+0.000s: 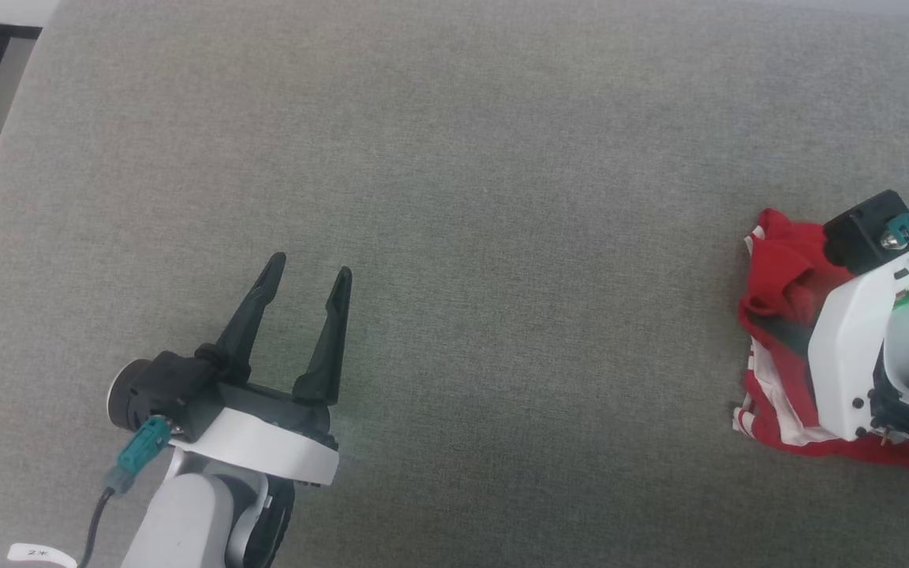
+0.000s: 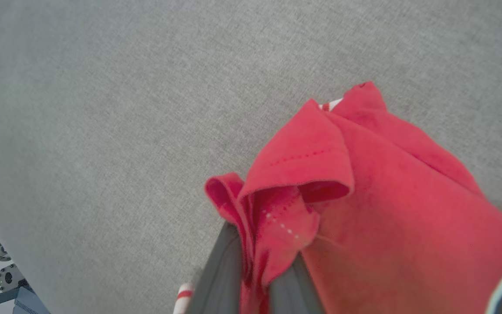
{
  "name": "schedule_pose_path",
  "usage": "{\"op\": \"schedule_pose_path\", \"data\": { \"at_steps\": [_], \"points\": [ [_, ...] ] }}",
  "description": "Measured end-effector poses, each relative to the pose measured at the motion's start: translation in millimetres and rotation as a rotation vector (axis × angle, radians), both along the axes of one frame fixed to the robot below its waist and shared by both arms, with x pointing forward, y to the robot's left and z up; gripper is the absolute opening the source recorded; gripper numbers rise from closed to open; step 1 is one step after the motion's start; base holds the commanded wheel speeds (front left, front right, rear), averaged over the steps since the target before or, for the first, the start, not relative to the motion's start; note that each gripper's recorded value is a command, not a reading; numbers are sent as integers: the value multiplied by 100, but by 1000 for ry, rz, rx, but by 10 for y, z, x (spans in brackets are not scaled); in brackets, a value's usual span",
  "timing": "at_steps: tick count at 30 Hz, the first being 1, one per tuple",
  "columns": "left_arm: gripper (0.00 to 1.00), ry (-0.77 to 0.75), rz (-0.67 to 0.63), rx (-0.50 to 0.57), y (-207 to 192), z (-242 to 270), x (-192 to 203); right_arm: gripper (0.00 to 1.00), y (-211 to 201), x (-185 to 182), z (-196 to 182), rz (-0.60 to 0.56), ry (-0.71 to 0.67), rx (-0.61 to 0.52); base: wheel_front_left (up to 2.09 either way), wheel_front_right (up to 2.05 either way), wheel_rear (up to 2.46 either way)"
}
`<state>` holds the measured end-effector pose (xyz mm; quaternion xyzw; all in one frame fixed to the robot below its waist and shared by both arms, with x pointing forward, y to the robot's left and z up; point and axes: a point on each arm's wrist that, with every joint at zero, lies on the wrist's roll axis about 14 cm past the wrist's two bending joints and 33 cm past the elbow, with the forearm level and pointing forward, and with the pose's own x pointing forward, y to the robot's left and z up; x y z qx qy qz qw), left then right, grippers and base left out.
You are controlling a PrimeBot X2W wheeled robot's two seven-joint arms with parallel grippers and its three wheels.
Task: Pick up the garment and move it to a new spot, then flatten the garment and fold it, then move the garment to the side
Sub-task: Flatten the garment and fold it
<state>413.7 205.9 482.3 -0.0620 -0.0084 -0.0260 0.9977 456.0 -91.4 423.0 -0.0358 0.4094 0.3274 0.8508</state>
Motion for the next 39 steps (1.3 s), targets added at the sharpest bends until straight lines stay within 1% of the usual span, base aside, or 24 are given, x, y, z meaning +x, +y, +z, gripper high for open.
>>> {"op": "schedule_pose_path", "data": {
  "at_steps": [2, 3, 4, 5, 6, 12, 14, 18, 22, 27, 33, 36, 39],
  "points": [
    [100, 3, 0, -1, 0, -13, 5, 0, -13, 32, -27, -14, -1, 7, 0, 0, 0],
    [100, 7, 0, -2, 2, -23, 5, 3, -19, 47, -26, -21, -6, 12, 0, 0, 0],
    [100, 8, -1, -2, -3, -27, 8, 28, -29, 55, -24, -28, -11, 14, 0, 0, 0],
    [100, 7, -3, -2, -5, -26, 13, 46, -39, 66, -16, -38, -18, 21, 0, 0, 0],
    [100, 8, -6, -1, -11, -30, 16, 100, -52, 74, -2, -49, -26, 29, 0, 0, 0],
    [100, -2, -29, 13, -30, 5, 53, 100, -169, 109, 175, -125, -92, 99, 0, 0, 0],
    [100, -6, -42, 15, -58, 13, 72, 100, -269, 165, 293, -168, -150, 123, 0, 0, 0],
    [100, -6, -70, 19, -123, 9, 104, 100, -531, 250, 481, -254, -281, 152, 0, 0, 0],
    [100, 2, -94, 15, -193, -20, 127, 100, -871, 257, 500, -386, -351, 188, 0, 0, 0],
    [100, 4, -103, 4, -233, -19, 133, 100, -1226, 225, 625, -503, -494, 202, 0, 0, 0],
    [100, -5, -83, -25, -200, 35, 23, 100, -1499, 81, 849, -581, -677, 204, 0, 0, 0],
    [100, -10, -75, -32, -186, 61, -67, 100, -1596, -30, 976, -601, -764, 201, 0, 0, 0],
    [100, -22, -60, -35, -146, 108, -154, 100, -1669, -175, 1019, -622, -807, 197, 0, 0, 0]
  ]
}}
